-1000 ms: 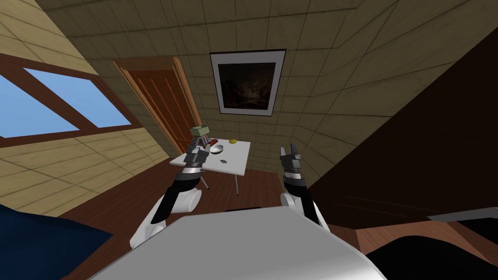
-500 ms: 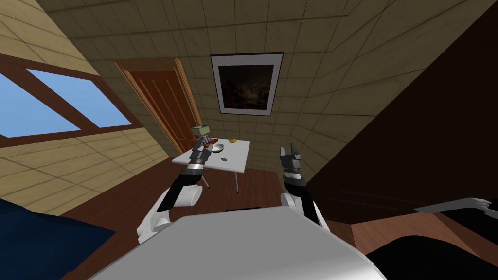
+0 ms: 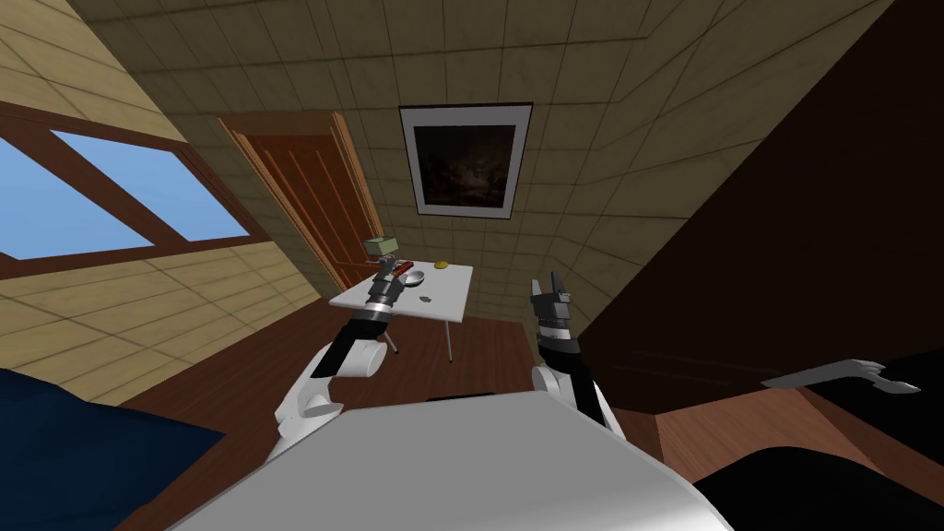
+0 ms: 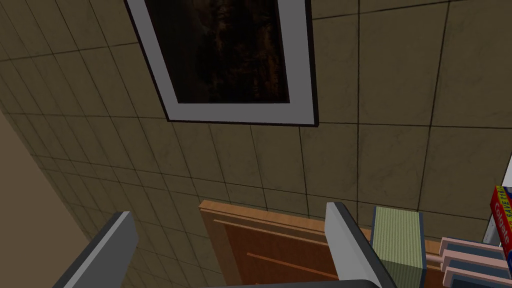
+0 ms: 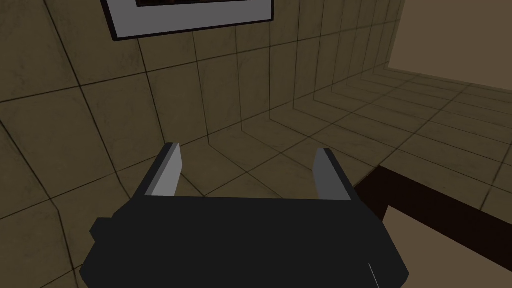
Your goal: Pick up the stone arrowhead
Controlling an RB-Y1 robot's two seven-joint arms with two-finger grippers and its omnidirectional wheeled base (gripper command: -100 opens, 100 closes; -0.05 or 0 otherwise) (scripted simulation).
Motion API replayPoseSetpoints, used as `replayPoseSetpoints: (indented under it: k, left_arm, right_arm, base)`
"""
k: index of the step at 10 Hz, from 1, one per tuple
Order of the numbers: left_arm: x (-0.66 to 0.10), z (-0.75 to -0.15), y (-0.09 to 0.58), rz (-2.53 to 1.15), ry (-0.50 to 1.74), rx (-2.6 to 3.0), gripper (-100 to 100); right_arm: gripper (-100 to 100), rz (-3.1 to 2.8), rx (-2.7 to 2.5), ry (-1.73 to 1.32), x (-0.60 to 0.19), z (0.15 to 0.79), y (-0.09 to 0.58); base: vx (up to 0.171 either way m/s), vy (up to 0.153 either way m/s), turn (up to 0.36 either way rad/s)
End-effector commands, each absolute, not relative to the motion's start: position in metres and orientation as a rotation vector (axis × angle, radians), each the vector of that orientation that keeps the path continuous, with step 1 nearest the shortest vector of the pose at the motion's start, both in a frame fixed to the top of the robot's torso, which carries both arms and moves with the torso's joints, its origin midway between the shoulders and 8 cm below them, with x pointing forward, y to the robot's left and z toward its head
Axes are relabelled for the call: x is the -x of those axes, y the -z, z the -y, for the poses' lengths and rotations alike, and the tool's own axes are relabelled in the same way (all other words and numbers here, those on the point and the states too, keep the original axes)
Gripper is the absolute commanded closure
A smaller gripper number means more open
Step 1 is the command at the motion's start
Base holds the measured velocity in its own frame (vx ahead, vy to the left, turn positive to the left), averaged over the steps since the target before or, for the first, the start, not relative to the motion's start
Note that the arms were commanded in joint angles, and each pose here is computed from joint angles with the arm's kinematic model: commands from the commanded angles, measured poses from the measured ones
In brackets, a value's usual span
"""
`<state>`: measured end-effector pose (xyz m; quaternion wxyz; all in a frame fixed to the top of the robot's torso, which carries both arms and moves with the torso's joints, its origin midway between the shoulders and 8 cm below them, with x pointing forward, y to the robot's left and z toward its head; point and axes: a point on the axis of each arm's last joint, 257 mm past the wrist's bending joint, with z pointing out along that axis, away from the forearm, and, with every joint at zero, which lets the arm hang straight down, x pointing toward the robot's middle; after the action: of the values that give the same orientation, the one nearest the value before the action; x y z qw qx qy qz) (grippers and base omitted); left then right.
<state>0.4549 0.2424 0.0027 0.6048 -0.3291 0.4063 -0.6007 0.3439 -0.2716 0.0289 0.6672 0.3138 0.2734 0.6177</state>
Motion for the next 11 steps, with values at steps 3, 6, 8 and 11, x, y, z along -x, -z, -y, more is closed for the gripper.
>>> replayPoseSetpoints:
  k: [3,6,8,11]
  left_arm:
    - [-0.475,-0.246,0.014,-1.015,1.341,0.819,-100]
    - [-0.490,-0.248,0.023,-1.061,1.307,0.850,-100]
    - [-0.503,-0.249,0.029,-1.097,1.278,0.871,-100]
    - [-0.518,-0.253,0.044,-1.157,1.232,0.921,-100]
  right_arm:
    - [0,-0.617,-0.708,-1.394,-0.344,0.272,-0.029]
    - [0,-0.617,-0.708,-1.394,-0.344,0.272,-0.029]
    - [0,-0.617,-0.708,-1.394,-0.344,0.272,-0.029]
    - [0,-0.617,-0.708,-1.394,-0.344,0.272,-0.029]
  base:
    - [-0.049,0.004,-0.016]
    - [-0.052,0.005,-0.017]
    - [-0.048,0.012,-0.014]
    - [-0.062,0.004,-0.028]
